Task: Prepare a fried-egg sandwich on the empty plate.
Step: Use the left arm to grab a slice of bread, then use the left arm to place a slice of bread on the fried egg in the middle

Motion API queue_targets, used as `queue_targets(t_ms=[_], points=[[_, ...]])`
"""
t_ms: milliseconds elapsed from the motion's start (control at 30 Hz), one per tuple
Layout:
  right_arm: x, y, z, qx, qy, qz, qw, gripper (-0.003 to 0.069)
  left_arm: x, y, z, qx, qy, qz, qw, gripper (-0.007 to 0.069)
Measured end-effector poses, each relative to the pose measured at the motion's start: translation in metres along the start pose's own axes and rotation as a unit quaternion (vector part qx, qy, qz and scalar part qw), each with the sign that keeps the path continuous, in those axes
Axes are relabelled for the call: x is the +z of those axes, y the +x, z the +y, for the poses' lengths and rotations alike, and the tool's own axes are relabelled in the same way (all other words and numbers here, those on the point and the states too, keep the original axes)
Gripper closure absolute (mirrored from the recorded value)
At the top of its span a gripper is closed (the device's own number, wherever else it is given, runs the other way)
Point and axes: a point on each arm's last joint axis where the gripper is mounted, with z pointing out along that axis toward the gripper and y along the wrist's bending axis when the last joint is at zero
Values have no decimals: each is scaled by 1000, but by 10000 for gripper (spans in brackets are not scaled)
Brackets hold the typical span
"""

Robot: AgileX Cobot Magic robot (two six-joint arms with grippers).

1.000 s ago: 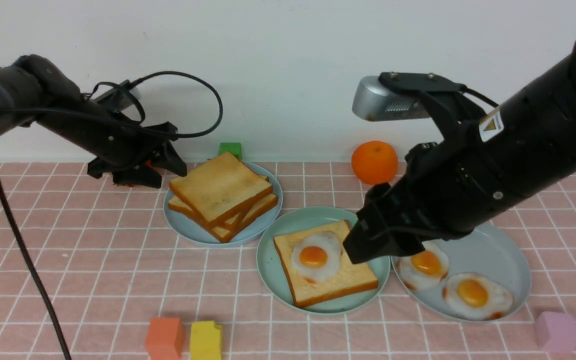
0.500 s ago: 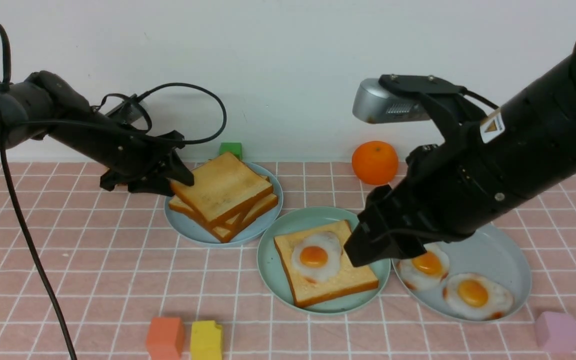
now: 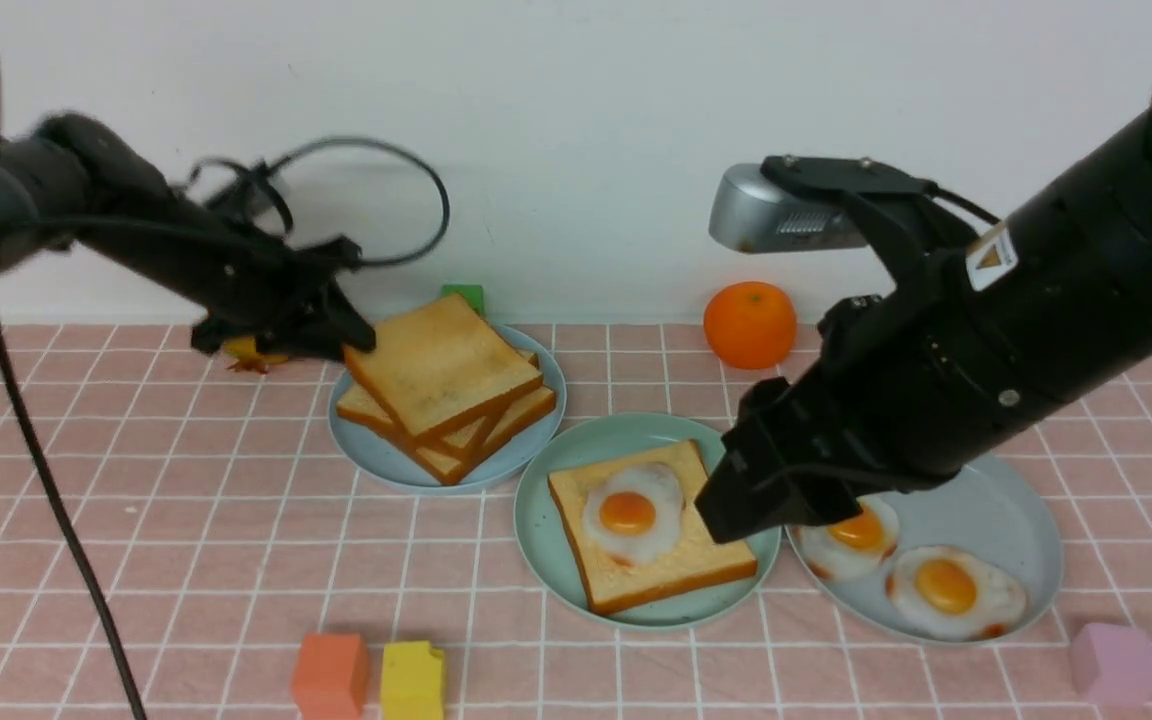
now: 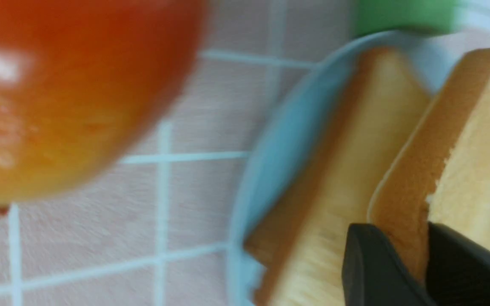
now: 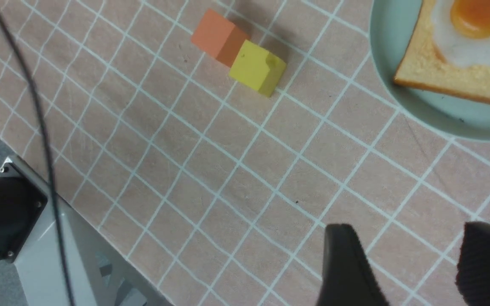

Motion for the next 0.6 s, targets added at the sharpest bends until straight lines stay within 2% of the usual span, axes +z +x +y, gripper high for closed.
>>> queue_targets(t_ms=[133,267,433,600], points=[[-13,3,-1,-1,27,-11,1000,270,-35,0,-30,41,35,-5,999,462],[-42,12,-13,28,91,-23,995,270,-68,22,-86,135,113,23,984,477],[-60,21,-16,34,123,-27,991,270,-47,53,-117,172,156,70,970,477],[-67,24,-15,32,131,-34,990,270,-1,81,-129,173,147,101,969,479]])
